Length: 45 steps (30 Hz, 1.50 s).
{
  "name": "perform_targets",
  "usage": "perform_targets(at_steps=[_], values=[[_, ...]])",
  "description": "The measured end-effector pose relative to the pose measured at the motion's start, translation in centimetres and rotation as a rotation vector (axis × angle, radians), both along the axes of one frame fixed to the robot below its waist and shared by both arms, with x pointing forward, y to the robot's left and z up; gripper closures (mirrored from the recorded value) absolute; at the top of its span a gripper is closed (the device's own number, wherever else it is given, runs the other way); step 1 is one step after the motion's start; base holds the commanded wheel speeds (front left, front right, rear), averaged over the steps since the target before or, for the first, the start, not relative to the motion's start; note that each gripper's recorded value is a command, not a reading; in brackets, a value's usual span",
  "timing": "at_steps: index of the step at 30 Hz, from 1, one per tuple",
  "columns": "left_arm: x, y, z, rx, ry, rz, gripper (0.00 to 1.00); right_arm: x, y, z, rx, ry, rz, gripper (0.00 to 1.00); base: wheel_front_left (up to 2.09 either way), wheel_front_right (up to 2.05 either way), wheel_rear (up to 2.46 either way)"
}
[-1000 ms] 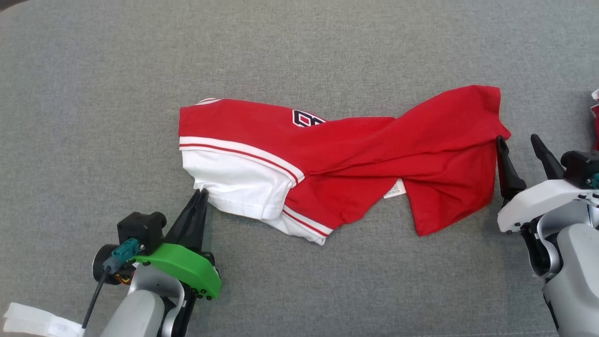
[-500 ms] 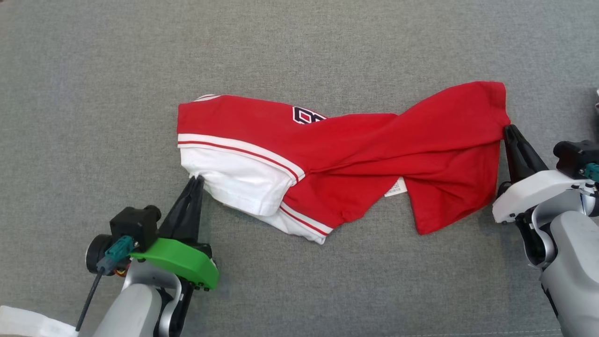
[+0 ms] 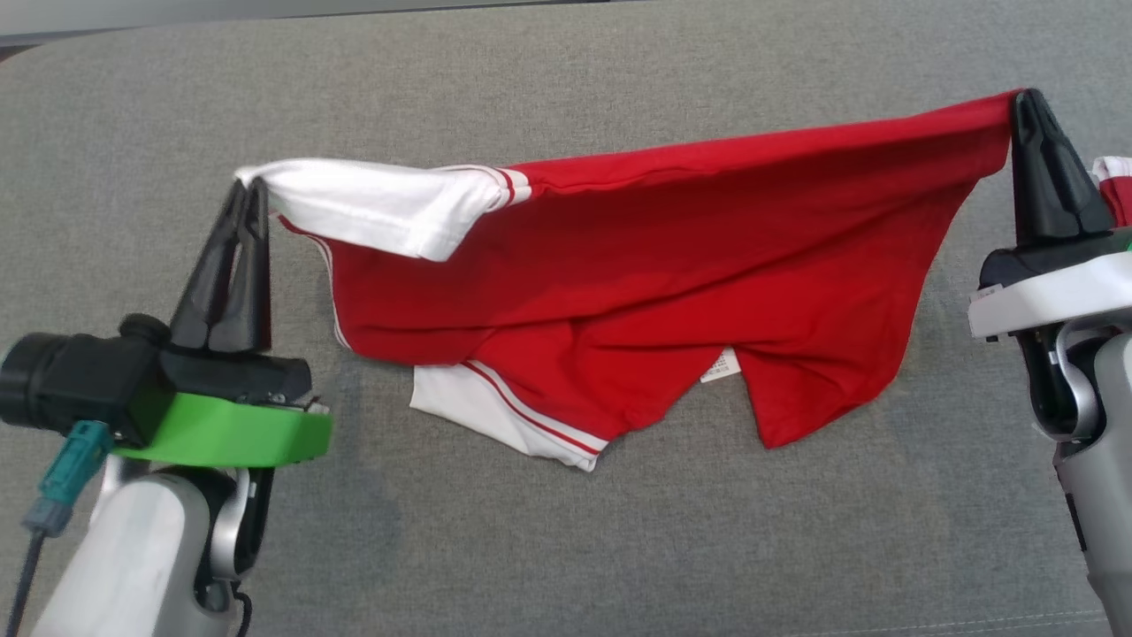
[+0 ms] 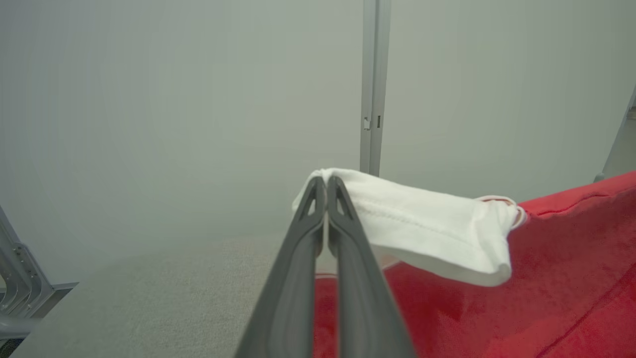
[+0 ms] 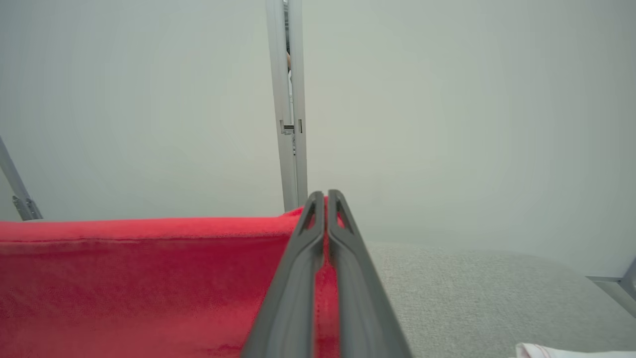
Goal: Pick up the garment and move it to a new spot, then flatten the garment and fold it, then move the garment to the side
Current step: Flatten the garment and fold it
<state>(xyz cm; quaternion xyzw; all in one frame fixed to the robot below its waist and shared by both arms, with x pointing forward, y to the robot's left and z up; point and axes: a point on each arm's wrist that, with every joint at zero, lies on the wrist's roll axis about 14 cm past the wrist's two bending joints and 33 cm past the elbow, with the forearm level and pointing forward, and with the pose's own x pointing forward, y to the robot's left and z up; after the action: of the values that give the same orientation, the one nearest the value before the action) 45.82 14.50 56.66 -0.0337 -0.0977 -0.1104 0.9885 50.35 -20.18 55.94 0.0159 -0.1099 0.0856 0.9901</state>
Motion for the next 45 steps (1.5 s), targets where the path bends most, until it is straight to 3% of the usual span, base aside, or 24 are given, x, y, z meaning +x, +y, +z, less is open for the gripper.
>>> perform_targets(at_steps=[9,14,22,31,38,45], values=[[-1.0,-0.1,12.6,0.042,-0.359,-0.004,1.00,-3.0,-0.2,11.1,-0.062,-0.281,-0.022,1.00,0.00,0.00,0.00],[-2.8,-0.7,18.1,0.068,-0.516,-0.016,1.00,-5.3,-0.4,14.9,-0.086,-0.359,-0.044,1.00,0.00,0.00,0.00],[-4.0,-1.9,19.9,0.055,-0.553,-0.046,1.00,-6.9,-1.1,14.5,-0.054,-0.317,-0.072,1.00,0.00,0.00,0.00],[-1.5,-2.6,19.5,0.021,-0.517,-0.089,1.00,-4.7,-1.7,12.9,-0.031,-0.266,-0.079,1.00,0.00,0.00,0.00],[2.7,-2.9,19.3,0.011,-0.515,-0.104,1.00,-0.6,-1.0,12.1,0.004,-0.246,-0.054,1.00,0.00,0.00,0.00],[8.1,-3.4,19.6,0.011,-0.508,-0.119,1.00,4.7,0.2,13.5,0.031,-0.278,-0.023,1.00,0.00,0.00,0.00]])
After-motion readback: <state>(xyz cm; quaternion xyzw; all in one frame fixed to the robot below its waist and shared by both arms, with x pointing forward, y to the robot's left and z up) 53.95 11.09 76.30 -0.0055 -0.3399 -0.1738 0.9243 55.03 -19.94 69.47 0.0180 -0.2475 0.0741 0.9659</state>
